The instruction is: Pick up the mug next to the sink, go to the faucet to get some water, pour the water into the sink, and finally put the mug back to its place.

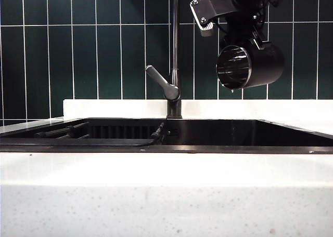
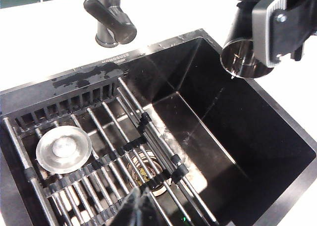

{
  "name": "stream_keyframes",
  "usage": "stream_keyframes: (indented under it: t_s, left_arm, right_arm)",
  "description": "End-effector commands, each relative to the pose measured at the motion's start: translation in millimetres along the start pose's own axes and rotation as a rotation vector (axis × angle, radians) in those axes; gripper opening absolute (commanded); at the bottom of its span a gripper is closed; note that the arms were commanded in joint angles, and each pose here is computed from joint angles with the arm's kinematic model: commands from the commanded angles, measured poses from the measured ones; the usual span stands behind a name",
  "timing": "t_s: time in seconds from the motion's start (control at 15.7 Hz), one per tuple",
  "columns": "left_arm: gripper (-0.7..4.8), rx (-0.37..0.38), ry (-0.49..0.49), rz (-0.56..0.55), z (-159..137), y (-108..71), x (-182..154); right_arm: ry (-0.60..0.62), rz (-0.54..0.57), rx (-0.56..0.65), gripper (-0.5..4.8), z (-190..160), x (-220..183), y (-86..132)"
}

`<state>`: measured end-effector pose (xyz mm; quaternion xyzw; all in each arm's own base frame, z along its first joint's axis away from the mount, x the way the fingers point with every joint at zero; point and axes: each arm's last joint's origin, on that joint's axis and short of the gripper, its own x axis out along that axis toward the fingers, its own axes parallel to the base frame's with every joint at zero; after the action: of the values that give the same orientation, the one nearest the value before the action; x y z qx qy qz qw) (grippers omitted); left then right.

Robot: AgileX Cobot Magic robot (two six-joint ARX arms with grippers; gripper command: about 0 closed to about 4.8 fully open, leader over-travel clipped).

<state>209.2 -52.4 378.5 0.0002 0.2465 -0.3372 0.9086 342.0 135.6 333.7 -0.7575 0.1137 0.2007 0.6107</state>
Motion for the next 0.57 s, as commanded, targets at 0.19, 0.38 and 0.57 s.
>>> stream_keyframes:
  t_s: [0.19,0.38,0.57]
  left_arm:
    - [-0.06,0.011,-0.02,0.001,2.0,-0.8,-1.6]
    - [-0.06,0.008,-0.011,0.03,1.3,0.0,-1.6]
    - [-0.06,0.007,-0.006,0.036,0.8,0.0,-1.5]
  right_arm:
    - [-0.029,-0.063,0.832,-0.01,-20.9,-1.2,-8.8]
    - [0.004,-0.145,1.223,-0.01,-52.8,11.7,0.6]
    - [0.042,-0.237,1.436,-0.01,-82.1,24.5,24.3]
